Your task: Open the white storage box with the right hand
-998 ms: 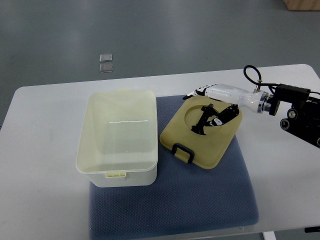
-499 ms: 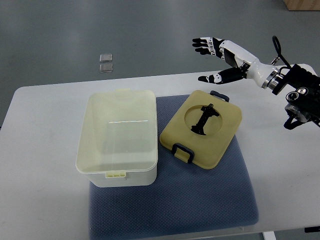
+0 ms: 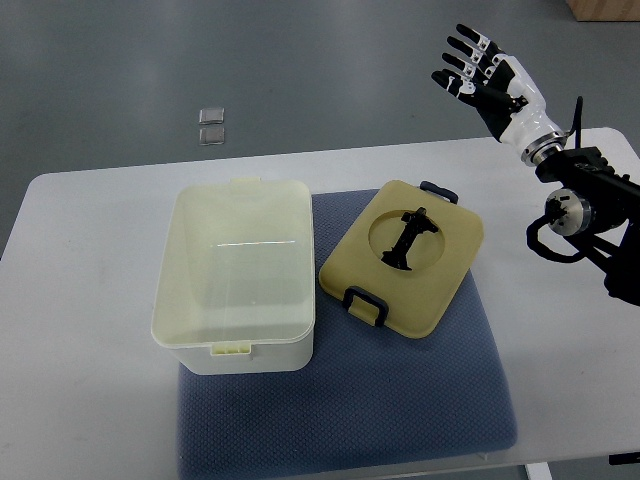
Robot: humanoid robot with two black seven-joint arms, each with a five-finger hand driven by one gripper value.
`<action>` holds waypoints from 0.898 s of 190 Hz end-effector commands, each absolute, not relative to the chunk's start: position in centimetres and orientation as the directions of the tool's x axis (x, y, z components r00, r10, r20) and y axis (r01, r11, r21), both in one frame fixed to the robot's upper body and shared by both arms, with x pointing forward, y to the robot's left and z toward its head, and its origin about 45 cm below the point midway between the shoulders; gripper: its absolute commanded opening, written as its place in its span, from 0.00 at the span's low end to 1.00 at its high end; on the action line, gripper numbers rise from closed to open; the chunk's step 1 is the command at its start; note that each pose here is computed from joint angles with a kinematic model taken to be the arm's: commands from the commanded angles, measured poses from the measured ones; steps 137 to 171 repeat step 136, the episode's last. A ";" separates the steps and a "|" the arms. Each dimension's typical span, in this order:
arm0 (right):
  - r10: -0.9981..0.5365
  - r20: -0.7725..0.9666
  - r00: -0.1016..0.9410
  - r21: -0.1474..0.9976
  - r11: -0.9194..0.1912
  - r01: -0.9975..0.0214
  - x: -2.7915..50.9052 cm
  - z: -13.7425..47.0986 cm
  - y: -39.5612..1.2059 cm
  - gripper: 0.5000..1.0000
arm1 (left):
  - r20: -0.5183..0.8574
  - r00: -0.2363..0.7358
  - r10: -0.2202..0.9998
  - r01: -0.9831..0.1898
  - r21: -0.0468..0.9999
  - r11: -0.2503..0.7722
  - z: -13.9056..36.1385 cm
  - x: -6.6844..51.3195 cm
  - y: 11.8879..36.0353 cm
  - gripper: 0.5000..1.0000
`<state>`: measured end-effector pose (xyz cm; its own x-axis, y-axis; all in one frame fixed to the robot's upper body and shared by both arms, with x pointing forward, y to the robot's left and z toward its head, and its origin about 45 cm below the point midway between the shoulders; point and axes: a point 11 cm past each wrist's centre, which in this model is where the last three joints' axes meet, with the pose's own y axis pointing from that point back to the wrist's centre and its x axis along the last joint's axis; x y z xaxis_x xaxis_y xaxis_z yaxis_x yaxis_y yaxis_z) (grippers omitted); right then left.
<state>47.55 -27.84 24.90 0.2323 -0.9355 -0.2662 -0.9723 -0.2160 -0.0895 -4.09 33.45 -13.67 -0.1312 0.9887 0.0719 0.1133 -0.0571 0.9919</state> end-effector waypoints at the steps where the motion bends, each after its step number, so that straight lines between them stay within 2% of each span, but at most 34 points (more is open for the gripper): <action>1: -0.926 -0.319 0.201 -0.018 -0.206 -0.978 47.6 24.0 -27.8 0.79 | 0.072 -0.131 0.989 0.112 0.992 -0.057 -13.7 -4.0 33.5 1.00; 24: -0.904 -0.387 0.180 0.020 -0.203 -0.979 47.6 23.3 -27.1 0.79 | 0.072 -0.131 0.989 0.114 0.992 -0.057 -13.7 -4.1 33.5 1.00; 33: -0.897 -0.401 0.185 0.019 -0.210 -0.978 47.5 23.1 -26.9 0.86 | 0.072 -0.131 0.989 0.114 0.992 -0.057 -13.7 -4.1 33.5 1.00; 91: -0.889 -0.428 0.163 0.058 -0.208 -0.977 46.6 20.0 -25.2 0.86 | 0.072 -0.131 0.989 0.114 0.992 -0.057 -13.7 -4.1 33.5 1.00; 136: -0.892 -0.425 0.156 -0.020 -0.163 -0.986 46.7 20.7 -25.8 0.86 | 0.072 -0.131 0.989 0.114 0.992 -0.057 -13.7 -4.1 33.5 1.00; 171: -0.892 -0.425 0.156 -0.020 -0.163 -0.986 46.7 20.7 -25.8 0.86 | 0.072 -0.131 0.989 0.114 0.992 -0.057 -13.7 -4.1 33.5 1.00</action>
